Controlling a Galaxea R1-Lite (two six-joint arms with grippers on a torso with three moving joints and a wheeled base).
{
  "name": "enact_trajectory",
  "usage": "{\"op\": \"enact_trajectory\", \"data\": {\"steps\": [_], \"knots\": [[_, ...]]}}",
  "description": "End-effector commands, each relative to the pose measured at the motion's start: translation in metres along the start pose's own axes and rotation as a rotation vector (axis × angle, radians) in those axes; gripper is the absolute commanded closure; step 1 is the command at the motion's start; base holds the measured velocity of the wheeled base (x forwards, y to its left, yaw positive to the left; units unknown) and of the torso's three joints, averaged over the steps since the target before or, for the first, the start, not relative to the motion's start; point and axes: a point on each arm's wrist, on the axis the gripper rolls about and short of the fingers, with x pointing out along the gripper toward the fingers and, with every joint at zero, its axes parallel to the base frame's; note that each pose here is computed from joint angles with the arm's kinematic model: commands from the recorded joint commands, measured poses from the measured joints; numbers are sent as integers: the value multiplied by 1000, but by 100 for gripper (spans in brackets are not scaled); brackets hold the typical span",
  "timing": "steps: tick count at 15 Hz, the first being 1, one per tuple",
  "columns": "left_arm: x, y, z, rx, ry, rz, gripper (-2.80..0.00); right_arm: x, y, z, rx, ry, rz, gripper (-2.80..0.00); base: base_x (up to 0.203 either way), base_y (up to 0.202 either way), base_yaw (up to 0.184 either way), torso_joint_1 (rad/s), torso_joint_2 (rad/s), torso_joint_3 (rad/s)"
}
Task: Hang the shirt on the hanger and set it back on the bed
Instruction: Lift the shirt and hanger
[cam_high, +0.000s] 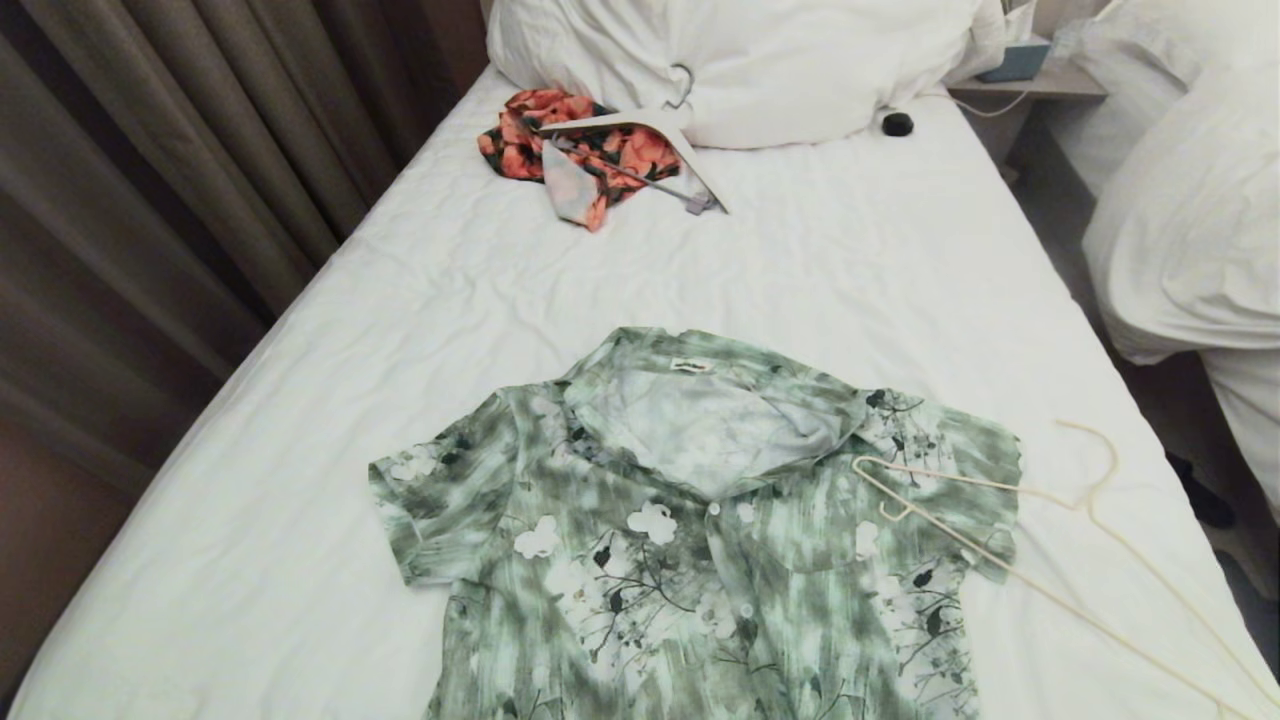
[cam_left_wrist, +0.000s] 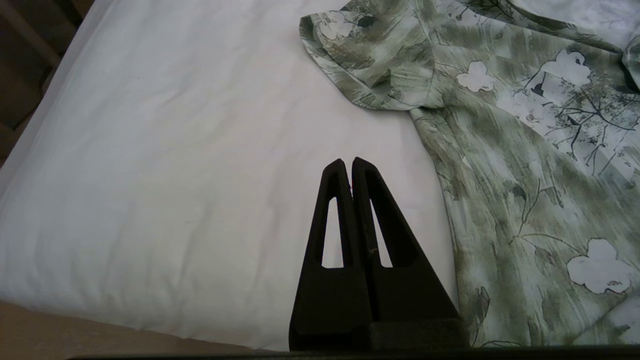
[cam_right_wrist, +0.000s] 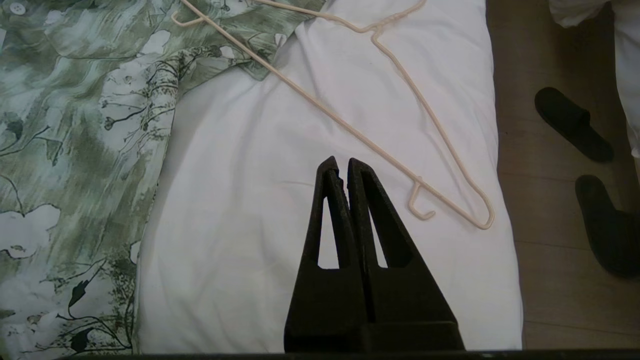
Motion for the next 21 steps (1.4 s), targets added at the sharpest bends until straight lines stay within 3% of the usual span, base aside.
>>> {"op": "enact_trajectory", "data": {"steps": [1, 5, 8, 12, 15, 18, 21], "knots": [[0, 0, 0, 0, 0, 0, 0, 0, 0, 0, -4, 1, 1, 0, 0, 0, 0, 0, 0, 0], [0, 0, 0, 1, 0, 0, 0, -1, 0, 4, -29, -14, 0, 0, 0, 0, 0, 0, 0, 0], [0, 0, 0, 1, 0, 0, 0, -5, -1, 31, -47, -38, 4, 0, 0, 0, 0, 0, 0, 0], [0, 0, 0, 3, 0, 0, 0, 22, -5, 83, 20, 104, 5, 0, 0, 0, 0, 0, 0, 0], [0, 0, 0, 4, 2, 0, 0, 66, -7, 118, 151, 252, -2, 0, 0, 0, 0, 0, 0, 0], [0, 0, 0, 4, 2, 0, 0, 124, -11, 129, 271, 439, -3, 0, 0, 0, 0, 0, 0, 0], [0, 0, 0, 4, 2, 0, 0, 184, -34, 120, 408, 620, 7, 0, 0, 0, 0, 0, 0, 0]]}}
